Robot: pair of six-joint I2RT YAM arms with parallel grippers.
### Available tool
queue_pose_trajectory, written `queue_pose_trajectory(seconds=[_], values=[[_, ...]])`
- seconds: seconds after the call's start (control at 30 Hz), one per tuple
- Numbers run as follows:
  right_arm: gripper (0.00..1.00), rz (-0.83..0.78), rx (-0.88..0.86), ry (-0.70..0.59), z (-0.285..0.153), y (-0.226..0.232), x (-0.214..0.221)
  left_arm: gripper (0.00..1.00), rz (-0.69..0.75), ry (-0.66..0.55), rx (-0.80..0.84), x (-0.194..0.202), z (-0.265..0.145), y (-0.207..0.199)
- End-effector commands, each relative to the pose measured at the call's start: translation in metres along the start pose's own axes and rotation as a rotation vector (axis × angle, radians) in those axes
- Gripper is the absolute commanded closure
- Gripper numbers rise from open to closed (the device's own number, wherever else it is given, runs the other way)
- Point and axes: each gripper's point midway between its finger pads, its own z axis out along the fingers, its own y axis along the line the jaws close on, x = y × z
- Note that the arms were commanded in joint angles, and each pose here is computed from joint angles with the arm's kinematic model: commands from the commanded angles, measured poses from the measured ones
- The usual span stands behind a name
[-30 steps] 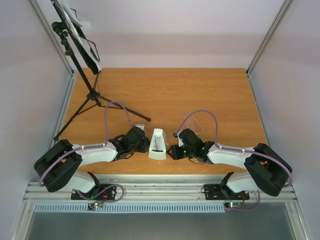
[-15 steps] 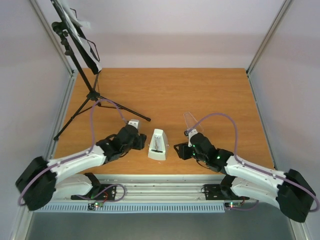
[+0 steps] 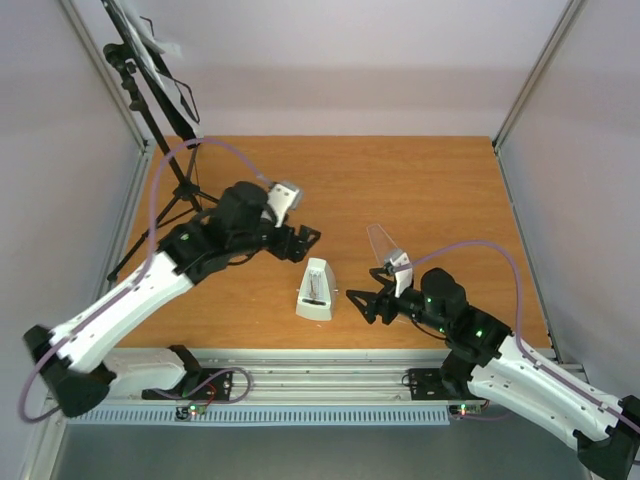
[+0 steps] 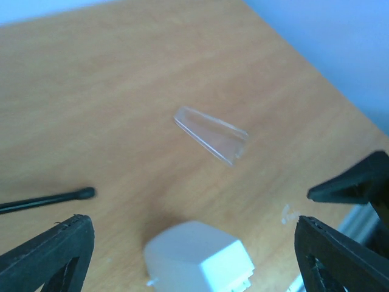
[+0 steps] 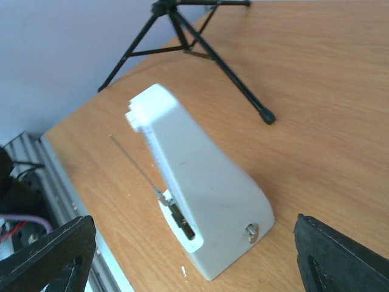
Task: Pack up the instrument practice props
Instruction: Hook the pendulum onto the metronome.
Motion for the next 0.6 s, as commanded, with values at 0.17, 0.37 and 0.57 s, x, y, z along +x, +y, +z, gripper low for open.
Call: queue_pose_trajectory(seconds=[0.17, 0.37, 0.57], values=[[0.10, -0.258, -0.219, -0.026, 0.020, 0.045, -0.017, 0.10, -0.007, 0.244, 0.273, 0.048, 0.054, -0.036], [0.04, -0.329, -0.187, 0.031, 0.059, 0.046, -0.010, 0.11, 0.016, 0.251, 0.210, 0.055, 0.057, -0.016], [0.02, -0.347, -0.166, 0.055, 0.078, 0.050, -0.003, 0.19, 0.019, 0.278, 0.216, 0.063, 0.062, -0.013]])
